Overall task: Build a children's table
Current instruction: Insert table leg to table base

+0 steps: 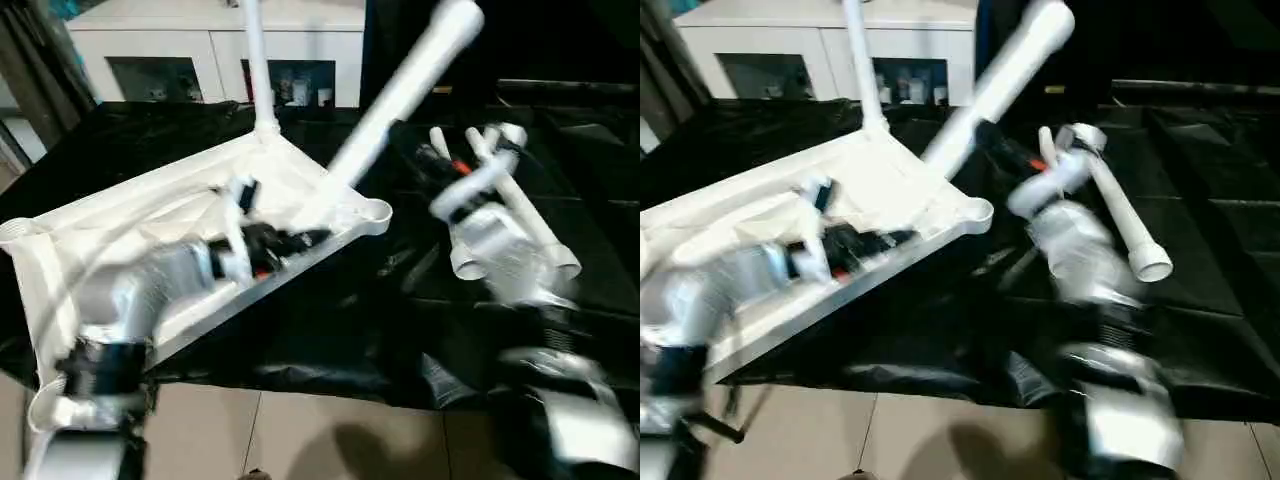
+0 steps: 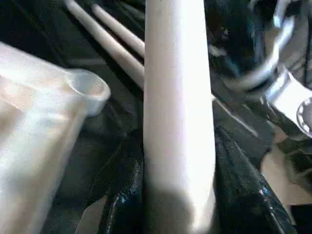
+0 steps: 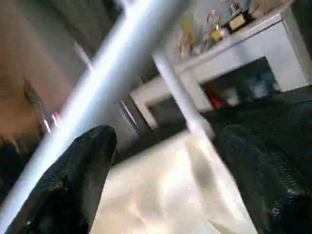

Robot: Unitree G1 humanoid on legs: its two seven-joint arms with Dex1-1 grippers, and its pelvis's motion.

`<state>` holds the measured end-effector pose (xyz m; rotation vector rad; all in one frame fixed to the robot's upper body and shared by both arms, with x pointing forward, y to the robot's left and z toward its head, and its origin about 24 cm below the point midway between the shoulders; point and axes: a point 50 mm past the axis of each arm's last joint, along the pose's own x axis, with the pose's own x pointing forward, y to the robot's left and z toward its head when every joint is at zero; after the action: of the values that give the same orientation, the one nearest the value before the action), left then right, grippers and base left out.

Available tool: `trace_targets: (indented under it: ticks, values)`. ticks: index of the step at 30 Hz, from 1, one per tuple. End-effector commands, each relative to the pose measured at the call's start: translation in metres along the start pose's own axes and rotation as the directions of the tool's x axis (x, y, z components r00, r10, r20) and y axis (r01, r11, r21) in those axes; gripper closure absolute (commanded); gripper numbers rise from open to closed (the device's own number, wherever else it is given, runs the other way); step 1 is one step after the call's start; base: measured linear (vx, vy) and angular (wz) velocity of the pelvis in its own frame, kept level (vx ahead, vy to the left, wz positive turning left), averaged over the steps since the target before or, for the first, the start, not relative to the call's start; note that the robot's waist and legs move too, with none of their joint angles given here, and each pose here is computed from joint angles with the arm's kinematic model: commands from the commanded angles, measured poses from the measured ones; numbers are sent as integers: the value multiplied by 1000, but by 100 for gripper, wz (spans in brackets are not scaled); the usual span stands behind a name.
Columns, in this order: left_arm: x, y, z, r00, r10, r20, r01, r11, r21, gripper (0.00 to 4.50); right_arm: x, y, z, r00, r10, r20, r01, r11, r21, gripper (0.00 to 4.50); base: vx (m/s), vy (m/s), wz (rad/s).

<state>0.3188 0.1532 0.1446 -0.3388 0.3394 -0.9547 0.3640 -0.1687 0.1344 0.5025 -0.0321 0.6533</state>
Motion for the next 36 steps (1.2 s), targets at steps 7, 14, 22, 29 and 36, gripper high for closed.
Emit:
trace_targets:
  ticks: [7, 14, 22, 29, 36]
  values:
    - [-5, -5, 6, 995, -77, -66, 80, 995, 53, 312, -1, 2, 16, 986, -10, -168, -97, 781, -617, 0, 0, 0, 0]
    - [-9, -4, 2, 992, -64, -112, 71, 996, 59, 312, 3, 10, 46, 997, -62, -54, -40, 205, -978, 0, 0, 0, 0]
    - [-13, -7, -2, 984, -84, -156, 95, 994, 60, 312, 1, 5, 55, 997, -81, 7, -6, -154, -988, 0, 0, 0, 0]
    - [-14, -9, -7, 975, -100, -197, 115, 991, 63, 312, 4, 2, 53, 998, -39, 40, 27, -302, -953, 0, 0, 0, 0]
    - [-17, -14, -13, 950, -136, -280, 166, 983, 84, 312, 6, -7, 43, 998, -55, 21, -2, -377, -926, 0, 0, 0, 0]
